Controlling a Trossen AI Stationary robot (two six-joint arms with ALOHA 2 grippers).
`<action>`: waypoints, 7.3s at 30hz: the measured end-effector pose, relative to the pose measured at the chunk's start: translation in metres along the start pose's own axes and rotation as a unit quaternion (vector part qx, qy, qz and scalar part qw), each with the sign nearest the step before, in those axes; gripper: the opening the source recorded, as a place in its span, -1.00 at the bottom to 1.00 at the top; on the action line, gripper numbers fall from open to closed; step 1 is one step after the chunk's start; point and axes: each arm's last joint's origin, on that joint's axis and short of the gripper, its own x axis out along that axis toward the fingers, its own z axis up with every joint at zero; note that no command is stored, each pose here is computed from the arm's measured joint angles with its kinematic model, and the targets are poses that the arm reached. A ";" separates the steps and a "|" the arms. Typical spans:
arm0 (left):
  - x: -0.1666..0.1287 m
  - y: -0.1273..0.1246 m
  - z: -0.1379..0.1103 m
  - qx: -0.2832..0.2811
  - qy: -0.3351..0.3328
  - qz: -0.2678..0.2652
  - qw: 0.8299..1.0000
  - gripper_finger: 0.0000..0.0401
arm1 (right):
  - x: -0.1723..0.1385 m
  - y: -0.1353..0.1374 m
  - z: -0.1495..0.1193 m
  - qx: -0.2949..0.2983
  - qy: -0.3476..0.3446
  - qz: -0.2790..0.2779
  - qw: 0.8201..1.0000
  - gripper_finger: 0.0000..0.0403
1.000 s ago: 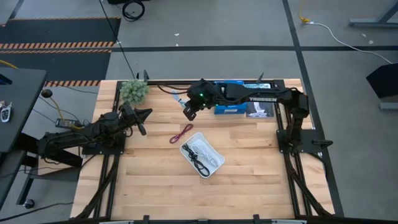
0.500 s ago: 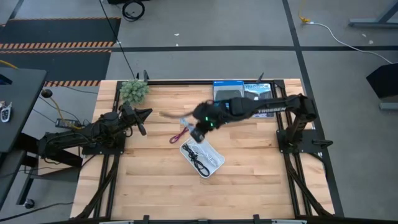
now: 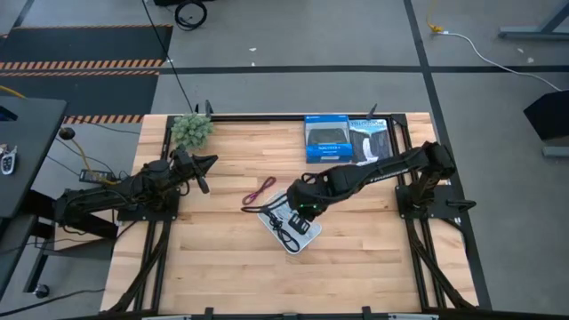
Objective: Pick and place USB-C Cables
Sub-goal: Put the light blue charger cable into the white bin, then put the pink and black charger cable into the white bin
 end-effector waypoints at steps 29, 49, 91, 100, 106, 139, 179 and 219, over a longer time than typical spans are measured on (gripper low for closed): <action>0.000 0.000 0.000 0.000 0.000 0.000 1.000 -0.88 | 0.041 -0.027 -0.004 0.048 0.027 0.021 0.998 -0.23; 0.000 0.000 0.000 0.000 0.001 0.000 1.000 -0.88 | 0.030 -0.088 0.107 -0.107 -0.118 0.082 0.984 -0.24; 0.001 0.000 -0.001 0.002 0.004 0.000 1.000 -0.88 | 0.110 -0.087 0.127 -0.275 -0.102 -0.023 0.956 -0.38; 0.001 0.000 -0.001 0.001 0.004 0.000 1.000 -0.88 | 0.049 -0.052 0.161 -0.218 -0.173 -0.006 0.961 -0.38; 0.001 0.000 0.000 0.001 0.004 0.000 1.000 -0.88 | 0.060 -0.043 0.159 -0.155 -0.183 0.015 0.971 -0.38; 0.000 0.000 0.000 0.001 0.003 0.000 1.000 -0.88 | 0.130 -0.080 0.174 -0.412 0.062 -0.044 0.908 -0.15; 0.000 0.000 -0.001 0.001 0.003 0.000 1.000 -0.88 | 0.102 -0.078 0.195 -0.272 -0.029 -0.027 0.961 -0.50; 0.000 0.000 0.000 0.001 0.003 0.000 1.000 -0.88 | 0.149 -0.076 0.148 -0.430 0.051 0.021 0.901 -0.19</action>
